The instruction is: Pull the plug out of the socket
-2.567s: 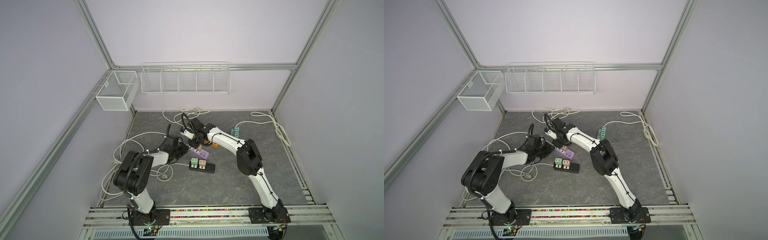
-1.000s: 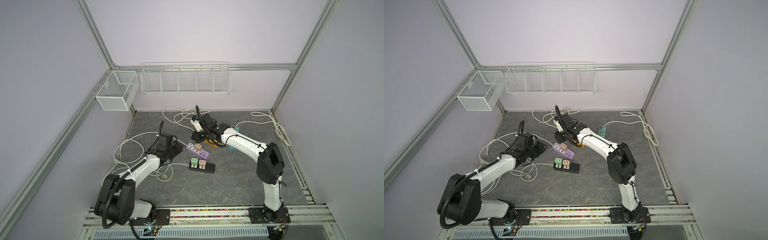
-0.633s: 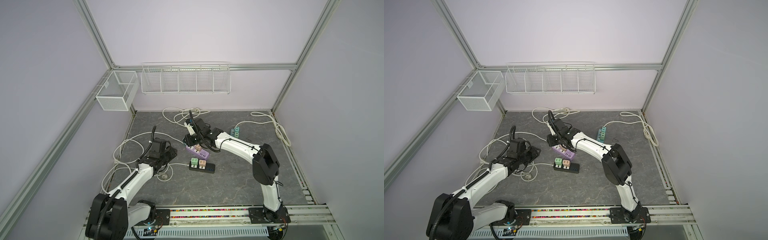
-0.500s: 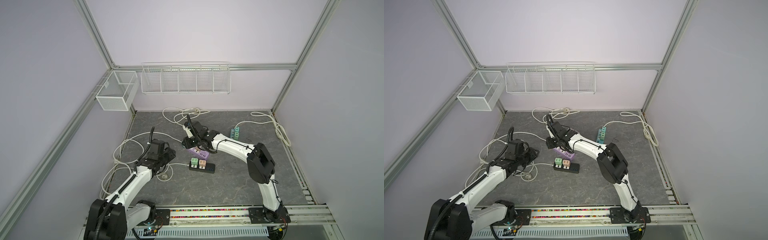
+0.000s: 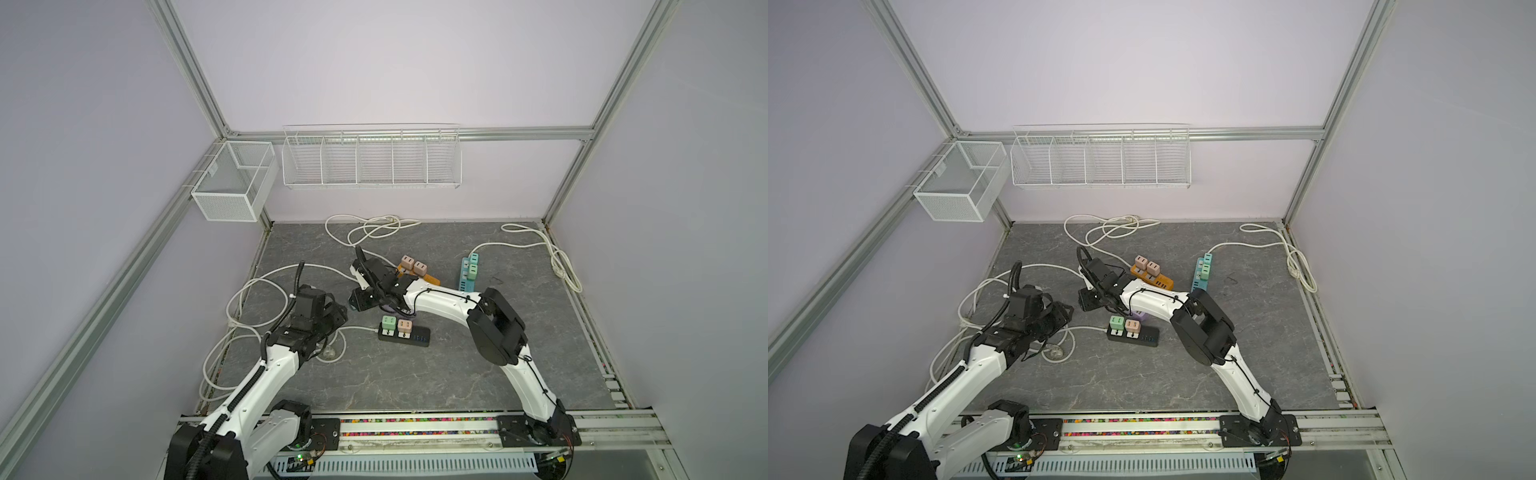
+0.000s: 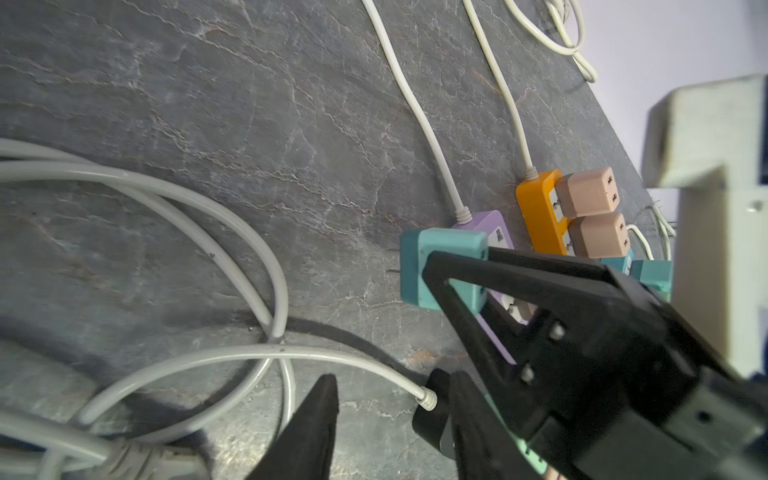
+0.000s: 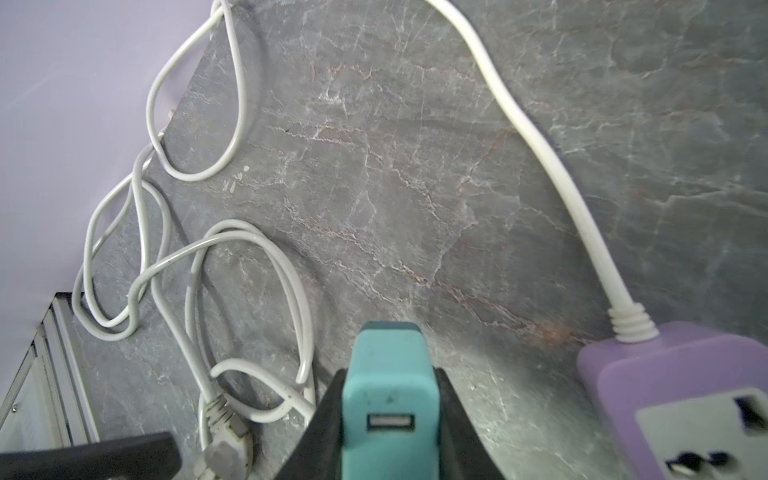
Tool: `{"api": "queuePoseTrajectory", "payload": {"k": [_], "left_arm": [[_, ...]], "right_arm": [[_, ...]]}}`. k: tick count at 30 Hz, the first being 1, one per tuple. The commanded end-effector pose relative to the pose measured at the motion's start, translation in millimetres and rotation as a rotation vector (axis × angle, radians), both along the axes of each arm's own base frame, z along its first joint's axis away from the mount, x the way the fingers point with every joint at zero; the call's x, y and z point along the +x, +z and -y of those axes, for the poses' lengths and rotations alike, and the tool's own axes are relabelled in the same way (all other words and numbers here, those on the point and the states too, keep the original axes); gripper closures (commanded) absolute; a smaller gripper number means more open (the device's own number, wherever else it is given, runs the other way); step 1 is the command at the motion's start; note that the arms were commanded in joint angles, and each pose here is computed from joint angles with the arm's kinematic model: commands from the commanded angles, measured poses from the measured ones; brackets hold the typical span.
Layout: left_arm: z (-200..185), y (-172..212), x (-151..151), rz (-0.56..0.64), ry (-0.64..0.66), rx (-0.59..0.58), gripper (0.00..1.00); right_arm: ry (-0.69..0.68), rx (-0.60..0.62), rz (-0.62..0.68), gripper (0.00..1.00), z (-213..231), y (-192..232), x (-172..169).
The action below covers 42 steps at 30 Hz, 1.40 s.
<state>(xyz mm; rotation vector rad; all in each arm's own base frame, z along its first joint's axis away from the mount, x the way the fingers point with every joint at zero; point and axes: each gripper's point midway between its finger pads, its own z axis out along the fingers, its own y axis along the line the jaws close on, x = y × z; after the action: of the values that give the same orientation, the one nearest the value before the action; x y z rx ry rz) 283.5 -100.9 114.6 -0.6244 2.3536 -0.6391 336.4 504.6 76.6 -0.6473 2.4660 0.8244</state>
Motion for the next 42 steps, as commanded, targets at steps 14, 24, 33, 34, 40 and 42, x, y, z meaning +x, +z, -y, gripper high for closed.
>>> {"api": "queuePoseTrajectory", "payload": {"k": [14, 24, 33, 34, 40, 42], "left_arm": [[-8, -1, -2, 0.003, 0.036, 0.012, 0.52], [-6, -2, -1, 0.008, 0.032, 0.003, 0.51], [-7, 0, -1, 0.012, 0.037, 0.006, 0.51], [-7, -1, -1, 0.011, 0.037, 0.006, 0.51], [-6, 1, 1, 0.015, 0.037, 0.002, 0.51], [-5, 4, 3, 0.021, 0.038, -0.002, 0.50]], "right_arm": [[0.019, 0.019, -0.005, 0.79, -23, -15, 4], [0.024, -0.018, 0.001, 0.73, -21, -23, 4], [0.030, -0.030, -0.011, 0.68, -23, -30, 3], [0.028, -0.033, -0.010, 0.68, -22, -31, 4], [0.025, -0.046, 0.002, 0.58, -19, -27, 5], [0.024, -0.053, 0.016, 0.55, -17, -22, 6]]}}
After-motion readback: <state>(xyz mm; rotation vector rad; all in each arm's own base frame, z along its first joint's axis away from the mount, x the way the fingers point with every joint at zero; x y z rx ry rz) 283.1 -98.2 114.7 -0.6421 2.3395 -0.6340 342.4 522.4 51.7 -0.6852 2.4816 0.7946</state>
